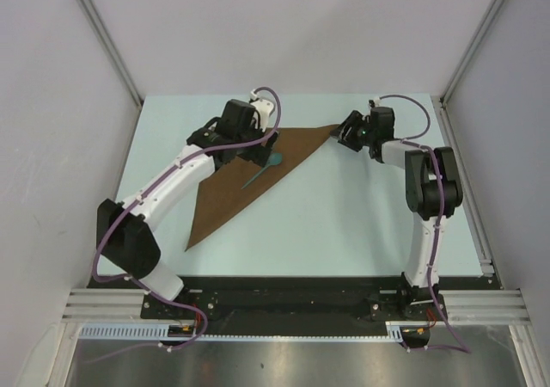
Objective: Fold the napkin, place the utensils inside, and roll it up
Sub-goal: Fold the napkin
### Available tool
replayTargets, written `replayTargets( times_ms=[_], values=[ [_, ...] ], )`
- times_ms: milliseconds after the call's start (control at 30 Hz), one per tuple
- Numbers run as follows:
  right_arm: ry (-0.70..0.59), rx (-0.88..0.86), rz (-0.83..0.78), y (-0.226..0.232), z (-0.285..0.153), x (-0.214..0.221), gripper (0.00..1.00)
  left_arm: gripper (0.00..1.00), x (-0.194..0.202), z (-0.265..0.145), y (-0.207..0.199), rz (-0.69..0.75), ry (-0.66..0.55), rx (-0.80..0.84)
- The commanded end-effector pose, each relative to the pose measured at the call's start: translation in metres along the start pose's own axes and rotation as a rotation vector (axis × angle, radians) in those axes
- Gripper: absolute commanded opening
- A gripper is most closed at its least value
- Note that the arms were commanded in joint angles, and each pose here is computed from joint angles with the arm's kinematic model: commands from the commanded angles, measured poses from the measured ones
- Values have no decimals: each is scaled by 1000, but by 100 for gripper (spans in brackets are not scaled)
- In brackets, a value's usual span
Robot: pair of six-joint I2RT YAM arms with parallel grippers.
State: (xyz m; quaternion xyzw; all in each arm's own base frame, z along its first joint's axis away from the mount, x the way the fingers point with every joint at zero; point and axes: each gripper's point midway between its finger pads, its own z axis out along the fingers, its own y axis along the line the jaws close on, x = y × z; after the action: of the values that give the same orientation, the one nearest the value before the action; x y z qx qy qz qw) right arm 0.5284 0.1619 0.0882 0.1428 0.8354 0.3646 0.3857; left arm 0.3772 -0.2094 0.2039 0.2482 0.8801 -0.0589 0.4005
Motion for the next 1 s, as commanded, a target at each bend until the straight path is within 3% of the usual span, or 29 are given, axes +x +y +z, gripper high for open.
replayTargets(
  times_ms=[0, 400, 967],
  values=[
    [-62, 36, 7, -3, 28, -26, 55, 90, -16, -12, -8, -73, -73, 30],
    [-58, 171, 33, -51, 70, -29, 49, 91, -24, -25, -4, -78, -112, 20],
    [2, 303, 25, -89, 82, -14, 36, 91, -20, -18, -10, -88, -94, 50]
  ],
)
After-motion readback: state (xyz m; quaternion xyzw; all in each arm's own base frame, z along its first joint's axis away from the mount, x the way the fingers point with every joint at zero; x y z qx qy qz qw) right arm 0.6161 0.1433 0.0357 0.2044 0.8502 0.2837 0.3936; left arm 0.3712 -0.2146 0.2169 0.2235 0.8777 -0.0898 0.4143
